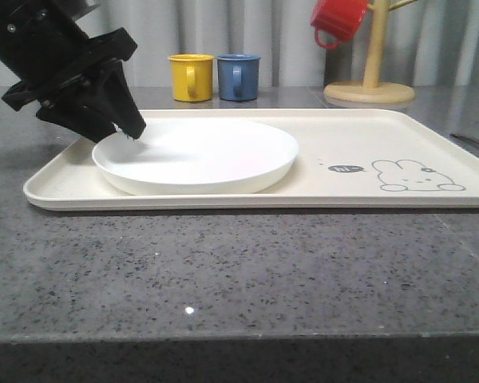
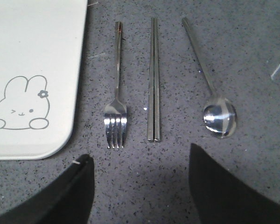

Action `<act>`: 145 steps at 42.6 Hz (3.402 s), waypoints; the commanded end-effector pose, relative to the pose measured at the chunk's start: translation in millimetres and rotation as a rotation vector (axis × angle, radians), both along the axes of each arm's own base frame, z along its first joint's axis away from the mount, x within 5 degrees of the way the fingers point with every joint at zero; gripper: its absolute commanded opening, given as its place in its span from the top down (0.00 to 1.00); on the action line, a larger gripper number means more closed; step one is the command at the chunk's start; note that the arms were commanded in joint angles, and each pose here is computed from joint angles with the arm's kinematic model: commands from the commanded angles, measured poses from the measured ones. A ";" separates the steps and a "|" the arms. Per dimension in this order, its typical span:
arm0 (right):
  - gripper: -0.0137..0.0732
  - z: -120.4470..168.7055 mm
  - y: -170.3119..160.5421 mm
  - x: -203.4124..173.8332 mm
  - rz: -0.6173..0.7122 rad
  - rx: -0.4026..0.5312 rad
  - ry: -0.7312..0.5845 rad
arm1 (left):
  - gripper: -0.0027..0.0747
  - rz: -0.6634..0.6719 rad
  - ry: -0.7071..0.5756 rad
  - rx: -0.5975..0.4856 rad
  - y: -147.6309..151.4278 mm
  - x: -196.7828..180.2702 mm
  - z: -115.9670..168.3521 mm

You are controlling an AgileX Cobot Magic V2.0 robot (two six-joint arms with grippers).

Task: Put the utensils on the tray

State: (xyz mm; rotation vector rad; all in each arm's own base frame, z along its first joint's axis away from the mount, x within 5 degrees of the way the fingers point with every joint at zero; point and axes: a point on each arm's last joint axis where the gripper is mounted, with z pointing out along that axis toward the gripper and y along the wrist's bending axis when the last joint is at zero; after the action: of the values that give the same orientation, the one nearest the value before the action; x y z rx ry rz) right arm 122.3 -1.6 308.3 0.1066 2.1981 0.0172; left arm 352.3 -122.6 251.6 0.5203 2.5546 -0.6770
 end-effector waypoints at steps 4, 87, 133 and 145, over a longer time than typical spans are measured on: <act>0.30 12.3 -1.1 4.4 0.002 -0.021 -0.083 | 0.34 -0.007 -0.125 -0.030 3.3 -15.2 51.7; 0.31 17.8 8.6 147.9 0.091 0.015 0.470 | 0.34 -0.175 -0.535 0.122 18.8 -231.0 123.6; 0.65 -26.3 10.8 220.5 0.092 0.036 0.604 | 0.34 -0.175 -0.535 0.122 18.8 -231.0 123.6; 0.78 -31.8 10.9 222.9 0.090 0.037 0.622 | 0.34 -0.175 -0.535 0.122 18.8 -231.0 123.6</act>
State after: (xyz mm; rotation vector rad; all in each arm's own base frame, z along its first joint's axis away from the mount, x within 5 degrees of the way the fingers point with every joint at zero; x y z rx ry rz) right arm 345.1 10.5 257.0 0.0408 2.8955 0.0850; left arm 120.3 -100.9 361.6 0.8919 2.1494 -0.3242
